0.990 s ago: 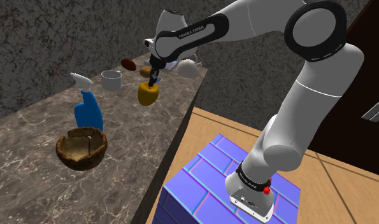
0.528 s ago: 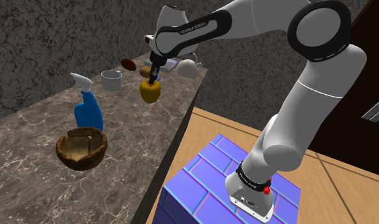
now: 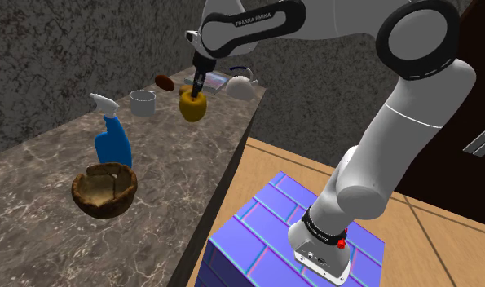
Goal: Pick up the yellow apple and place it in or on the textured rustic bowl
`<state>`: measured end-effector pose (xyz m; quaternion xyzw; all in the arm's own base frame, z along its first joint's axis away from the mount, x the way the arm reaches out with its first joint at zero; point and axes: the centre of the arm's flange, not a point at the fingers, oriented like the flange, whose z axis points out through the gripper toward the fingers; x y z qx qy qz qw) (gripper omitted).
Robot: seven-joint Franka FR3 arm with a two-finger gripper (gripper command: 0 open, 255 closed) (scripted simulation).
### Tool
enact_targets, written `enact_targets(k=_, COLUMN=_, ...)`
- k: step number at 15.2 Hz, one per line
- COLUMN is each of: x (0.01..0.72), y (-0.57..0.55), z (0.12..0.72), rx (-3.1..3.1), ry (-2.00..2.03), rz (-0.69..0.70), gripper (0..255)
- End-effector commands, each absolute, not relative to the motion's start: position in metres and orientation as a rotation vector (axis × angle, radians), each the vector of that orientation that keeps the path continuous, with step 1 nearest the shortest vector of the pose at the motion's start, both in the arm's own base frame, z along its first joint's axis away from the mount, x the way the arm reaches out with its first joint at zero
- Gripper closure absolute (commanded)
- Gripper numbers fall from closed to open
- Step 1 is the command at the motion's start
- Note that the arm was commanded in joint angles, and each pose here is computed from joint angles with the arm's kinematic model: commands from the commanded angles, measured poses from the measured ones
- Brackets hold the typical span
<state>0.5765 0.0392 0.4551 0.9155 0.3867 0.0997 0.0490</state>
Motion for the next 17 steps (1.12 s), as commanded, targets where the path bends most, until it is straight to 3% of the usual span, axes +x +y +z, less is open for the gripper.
enact_targets(k=1, x=0.576, y=0.038, z=0.466, rx=2.790, ry=1.178, rz=0.304, gripper=255)
enact_targets(k=17, x=0.576, y=0.038, z=0.550, rx=2.790, ry=1.178, rz=0.304, gripper=255)
